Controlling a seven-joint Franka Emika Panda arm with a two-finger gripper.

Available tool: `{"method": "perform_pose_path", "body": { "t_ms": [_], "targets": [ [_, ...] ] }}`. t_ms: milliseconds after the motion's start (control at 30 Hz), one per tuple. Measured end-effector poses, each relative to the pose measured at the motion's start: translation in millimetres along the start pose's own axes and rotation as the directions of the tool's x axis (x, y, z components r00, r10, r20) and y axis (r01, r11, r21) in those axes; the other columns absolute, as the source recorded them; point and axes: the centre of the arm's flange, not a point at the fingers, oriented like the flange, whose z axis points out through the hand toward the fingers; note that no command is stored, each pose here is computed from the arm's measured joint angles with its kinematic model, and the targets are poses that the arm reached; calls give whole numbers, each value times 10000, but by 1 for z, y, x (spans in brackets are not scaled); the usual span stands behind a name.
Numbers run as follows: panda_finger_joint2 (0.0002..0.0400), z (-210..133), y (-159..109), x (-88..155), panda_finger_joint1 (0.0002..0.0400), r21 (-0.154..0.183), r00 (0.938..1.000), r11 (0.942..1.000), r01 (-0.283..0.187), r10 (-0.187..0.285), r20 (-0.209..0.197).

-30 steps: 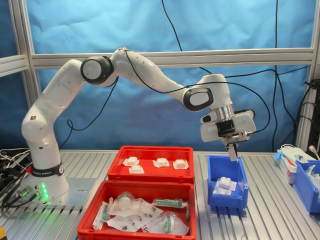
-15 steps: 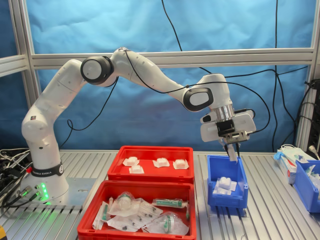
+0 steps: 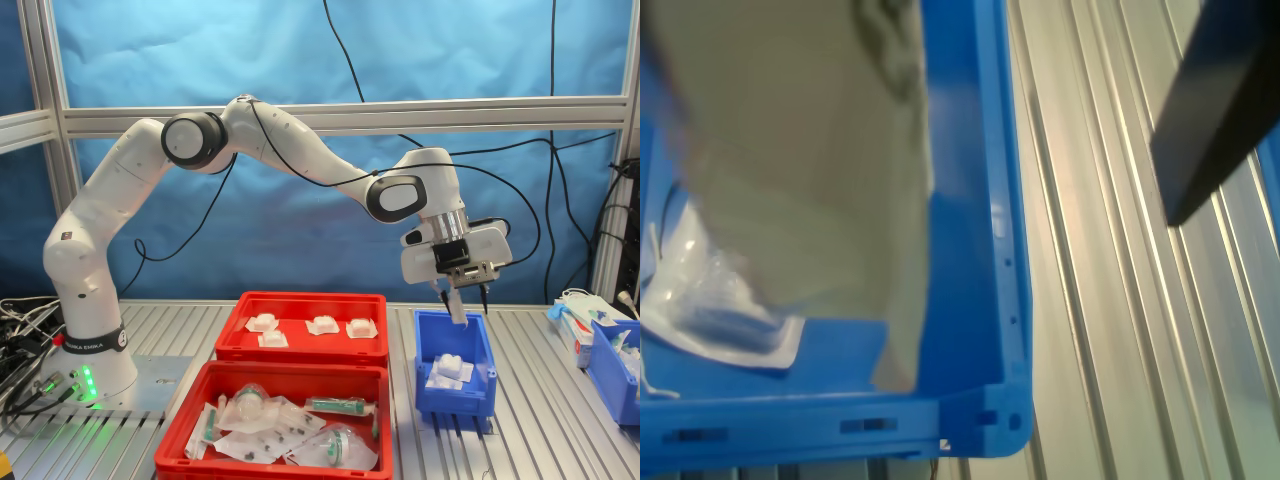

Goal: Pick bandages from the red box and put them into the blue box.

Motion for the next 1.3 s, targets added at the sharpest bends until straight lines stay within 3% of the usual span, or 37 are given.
{"method": "perform_pose_path", "body": {
  "t_ms": [100, 133, 233, 267, 400, 433, 1300],
  "targets": [
    [275, 0, 0, 0, 275, 0, 10000, 10000, 0, 0, 0],
    [325, 0, 0, 0, 325, 0, 10000, 10000, 0, 0, 0],
    [325, 0, 0, 0, 325, 0, 10000, 10000, 0, 0, 0],
    [375, 0, 0, 0, 375, 0, 10000, 10000, 0, 0, 0],
    [375, 0, 0, 0, 375, 0, 10000, 10000, 0, 0, 0],
    [395, 0, 0, 0, 395, 0, 10000, 10000, 0, 0, 0],
    [400, 0, 0, 0, 400, 0, 10000, 10000, 0, 0, 0]
  ]
}}
